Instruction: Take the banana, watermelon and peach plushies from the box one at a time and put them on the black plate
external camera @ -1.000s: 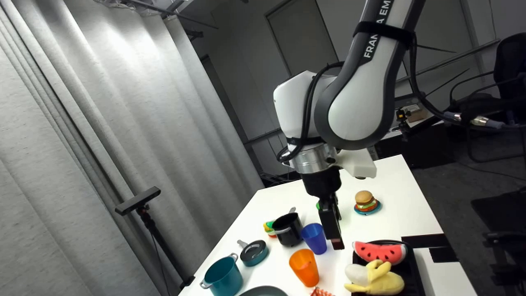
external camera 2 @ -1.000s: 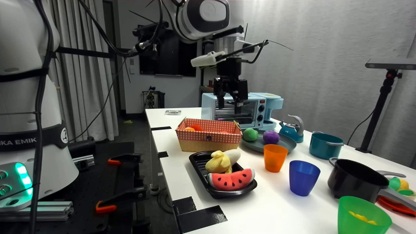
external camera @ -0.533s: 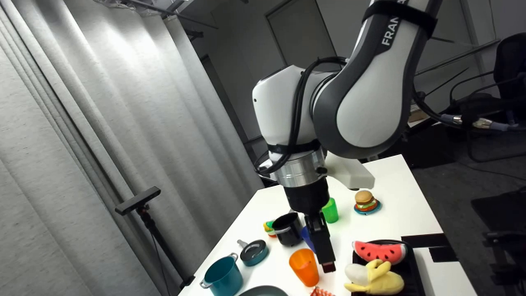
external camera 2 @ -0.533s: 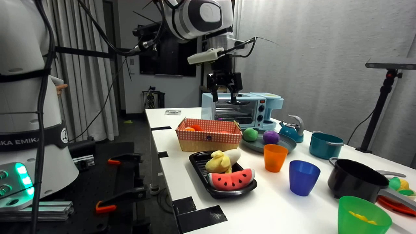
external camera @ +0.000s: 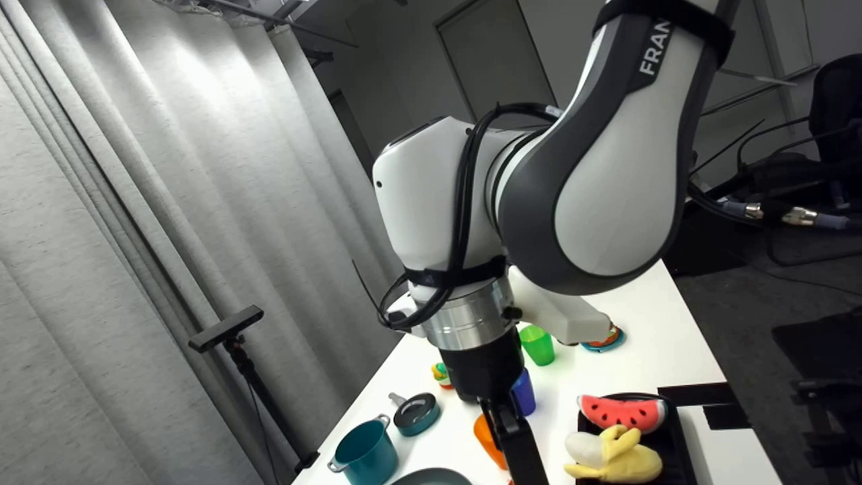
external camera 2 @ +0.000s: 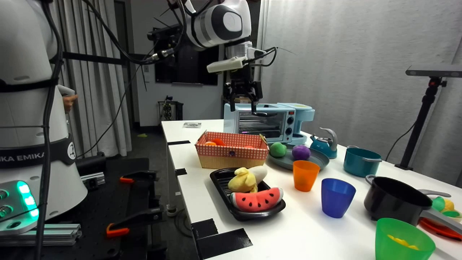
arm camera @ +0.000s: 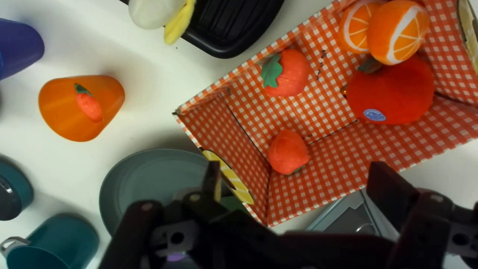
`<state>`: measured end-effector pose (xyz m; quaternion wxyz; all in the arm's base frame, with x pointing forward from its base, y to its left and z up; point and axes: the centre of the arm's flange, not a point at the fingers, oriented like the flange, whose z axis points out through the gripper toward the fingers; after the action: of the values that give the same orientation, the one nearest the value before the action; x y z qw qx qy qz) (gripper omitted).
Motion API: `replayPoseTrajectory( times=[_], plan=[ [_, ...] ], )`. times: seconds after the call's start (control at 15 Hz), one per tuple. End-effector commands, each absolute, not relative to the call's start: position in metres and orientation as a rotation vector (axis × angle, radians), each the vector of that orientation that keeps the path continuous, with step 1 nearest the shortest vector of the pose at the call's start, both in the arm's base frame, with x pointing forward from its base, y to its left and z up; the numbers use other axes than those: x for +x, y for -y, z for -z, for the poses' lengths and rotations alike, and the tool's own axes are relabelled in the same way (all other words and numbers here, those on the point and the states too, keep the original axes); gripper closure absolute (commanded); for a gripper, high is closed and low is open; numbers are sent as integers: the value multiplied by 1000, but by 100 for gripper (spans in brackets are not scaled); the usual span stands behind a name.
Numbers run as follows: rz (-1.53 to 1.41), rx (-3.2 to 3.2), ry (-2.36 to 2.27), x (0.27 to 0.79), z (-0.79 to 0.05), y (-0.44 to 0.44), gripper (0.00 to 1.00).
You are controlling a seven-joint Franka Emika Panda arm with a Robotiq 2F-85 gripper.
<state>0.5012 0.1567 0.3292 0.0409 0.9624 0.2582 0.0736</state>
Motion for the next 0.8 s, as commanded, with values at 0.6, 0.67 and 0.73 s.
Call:
replayPoseTrajectory(
  times=[0.6,0.67,0.73],
  plan=[
    [-106,2911,-967,529,-287,-193,0],
    [-97,2915,-965,532,-281,-194,0],
    [-90,2918,-964,534,-277,-196,0]
  ],
)
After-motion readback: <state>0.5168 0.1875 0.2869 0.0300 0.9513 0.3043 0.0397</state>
